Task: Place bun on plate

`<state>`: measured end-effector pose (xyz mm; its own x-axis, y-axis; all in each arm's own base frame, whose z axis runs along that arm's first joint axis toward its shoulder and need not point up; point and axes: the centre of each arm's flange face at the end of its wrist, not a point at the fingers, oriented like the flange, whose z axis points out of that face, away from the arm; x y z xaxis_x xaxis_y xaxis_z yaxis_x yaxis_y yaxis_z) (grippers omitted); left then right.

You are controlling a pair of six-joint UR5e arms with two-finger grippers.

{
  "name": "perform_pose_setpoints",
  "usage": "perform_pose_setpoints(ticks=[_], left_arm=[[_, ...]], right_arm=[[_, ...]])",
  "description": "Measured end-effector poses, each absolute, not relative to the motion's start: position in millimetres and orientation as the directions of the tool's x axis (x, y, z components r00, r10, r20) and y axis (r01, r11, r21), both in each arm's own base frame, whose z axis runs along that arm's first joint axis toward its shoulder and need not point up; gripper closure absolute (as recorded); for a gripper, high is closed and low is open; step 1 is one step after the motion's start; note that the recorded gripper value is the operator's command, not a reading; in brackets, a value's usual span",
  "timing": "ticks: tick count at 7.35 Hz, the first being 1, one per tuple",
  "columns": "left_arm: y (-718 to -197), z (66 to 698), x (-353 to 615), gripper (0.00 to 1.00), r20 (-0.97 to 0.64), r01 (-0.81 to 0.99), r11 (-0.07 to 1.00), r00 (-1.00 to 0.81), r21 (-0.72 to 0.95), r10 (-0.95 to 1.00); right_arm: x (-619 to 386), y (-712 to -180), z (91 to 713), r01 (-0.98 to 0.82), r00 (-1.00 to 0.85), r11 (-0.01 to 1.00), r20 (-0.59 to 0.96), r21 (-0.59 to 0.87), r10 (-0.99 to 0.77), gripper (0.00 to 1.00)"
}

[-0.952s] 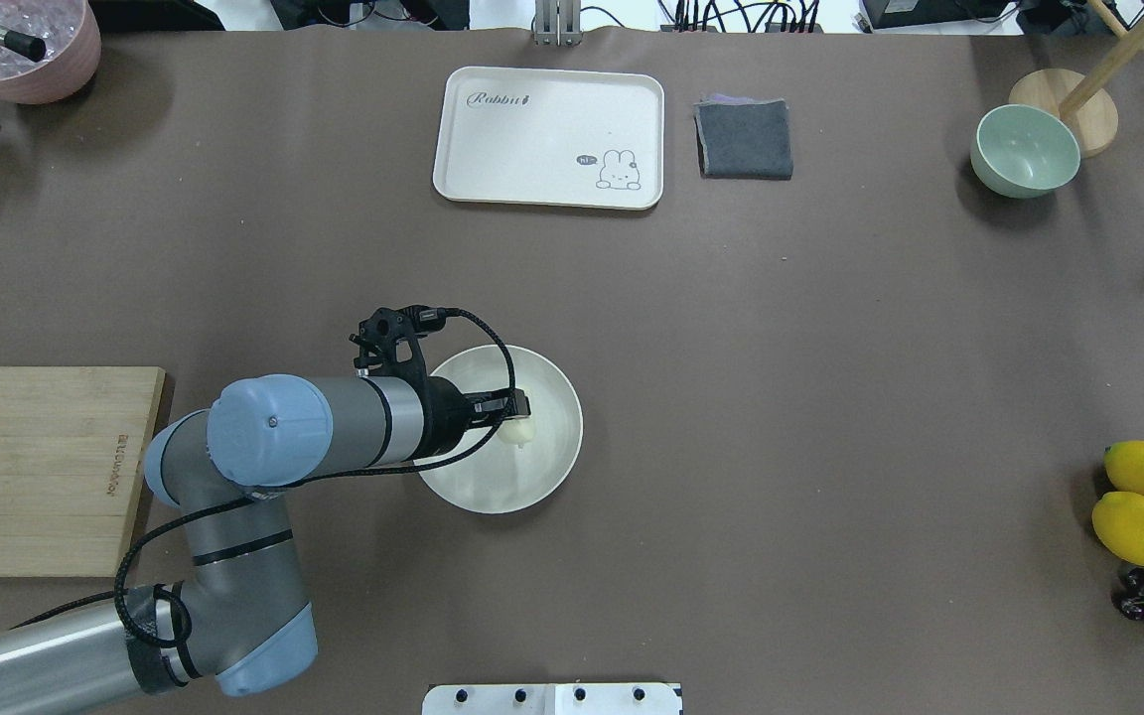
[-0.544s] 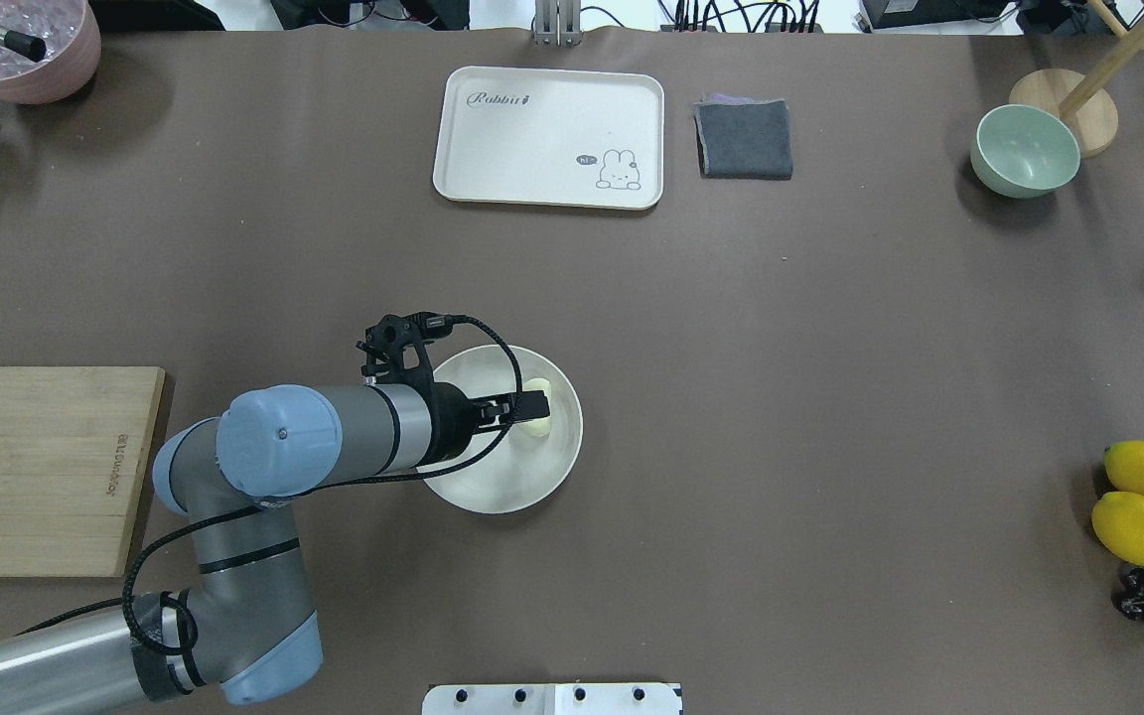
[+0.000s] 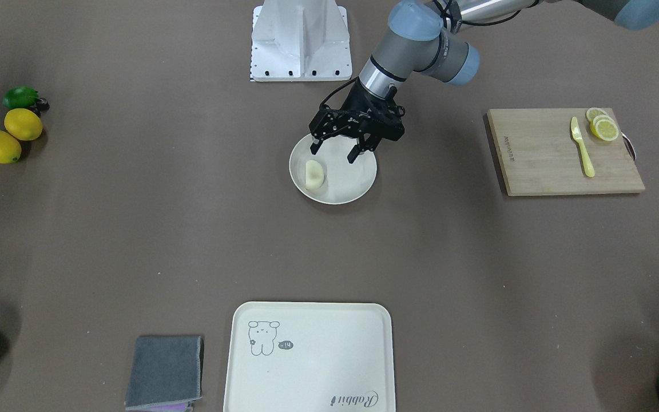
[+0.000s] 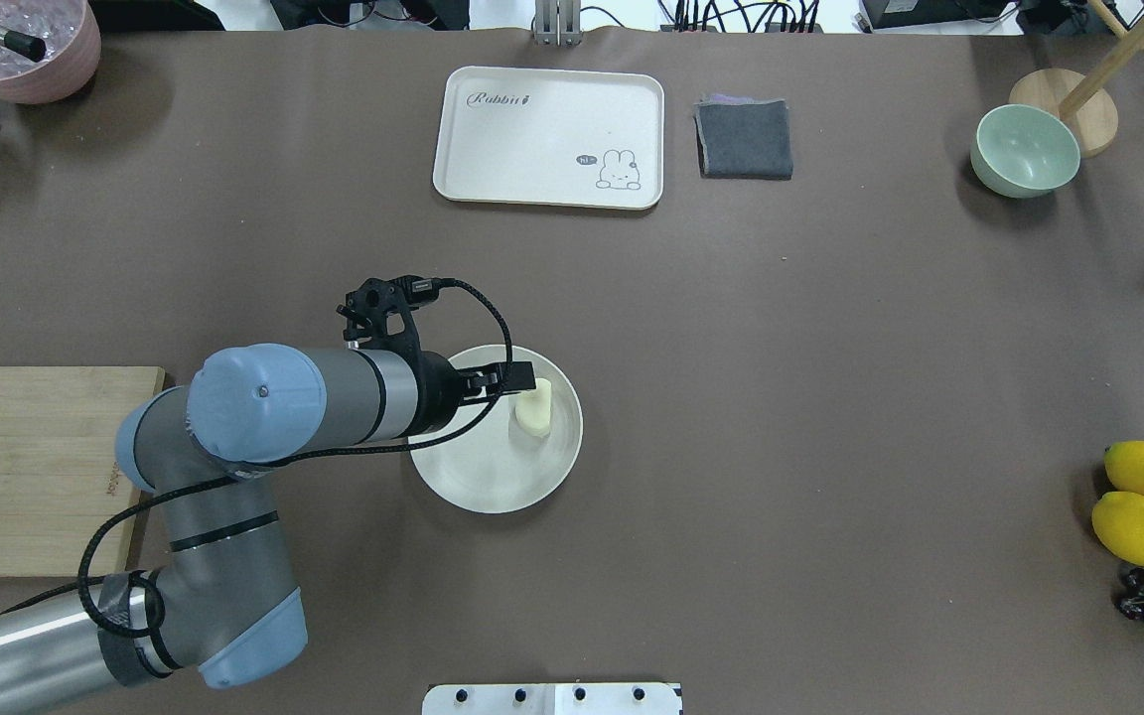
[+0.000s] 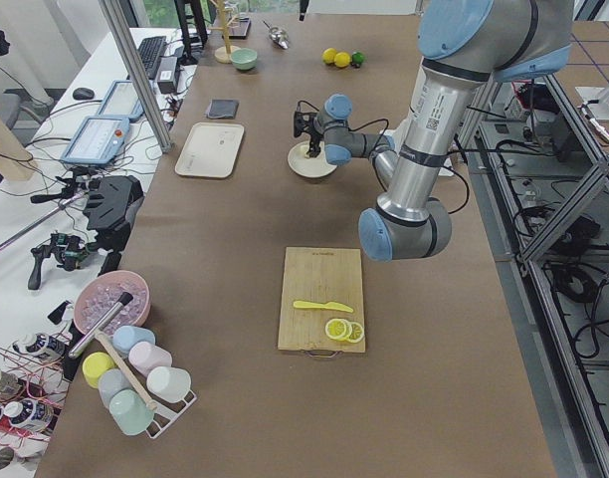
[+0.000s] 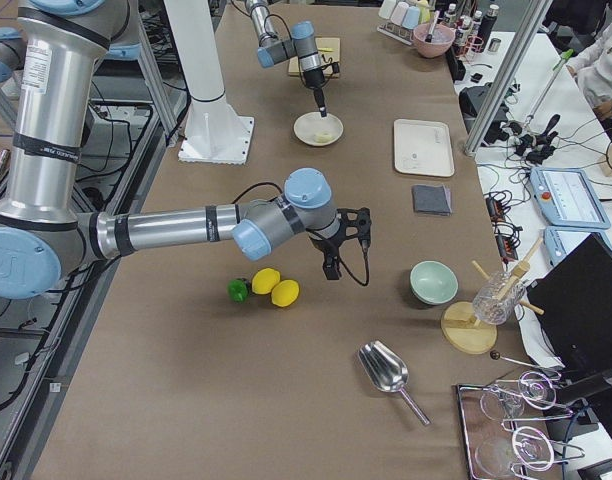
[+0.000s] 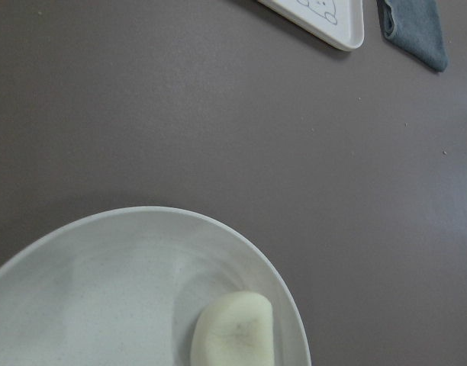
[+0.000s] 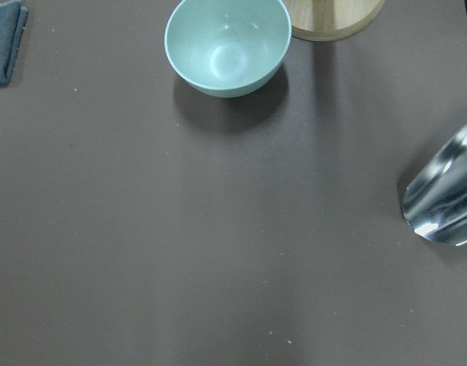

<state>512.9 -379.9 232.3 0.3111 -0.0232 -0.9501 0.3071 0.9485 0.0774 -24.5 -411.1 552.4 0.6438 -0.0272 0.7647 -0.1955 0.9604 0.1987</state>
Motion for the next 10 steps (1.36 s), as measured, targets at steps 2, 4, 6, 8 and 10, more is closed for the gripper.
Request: perform_pose_setpoints(ticks=[2,4,6,8,10], left_arm=[[-408,226,457,0.04,-0.884,0.22,0.966,0.467,0.135,0.017],[-455,233,367,0.03,-0.79,0.111,0.975,0.606,0.194,0.088],[-498,262,250,0.03,-0.686,-0.022,0.968,0.702,0.251,0.194],[-531,327,130,0.03,-0.581,-0.168,0.948,0.757,0.269,0.299],[-533,424,32,0.03,-0.563,-0.278,0.929,0.739,0.245,0.37]], right_arm=[[-6,-385,603,-0.173,0.67,0.953,0.739,0.25,-0.072,0.0],[4,-377,637,-0.177,0.679,0.96,0.733,0.215,-0.039,0.0],[10,-372,665,-0.184,0.675,0.969,0.738,0.164,0.004,0.0],[12,-374,674,-0.174,0.659,0.982,0.75,0.078,0.058,0.0],[18,-382,663,-0.101,0.685,0.994,0.727,0.04,0.041,0.0]])
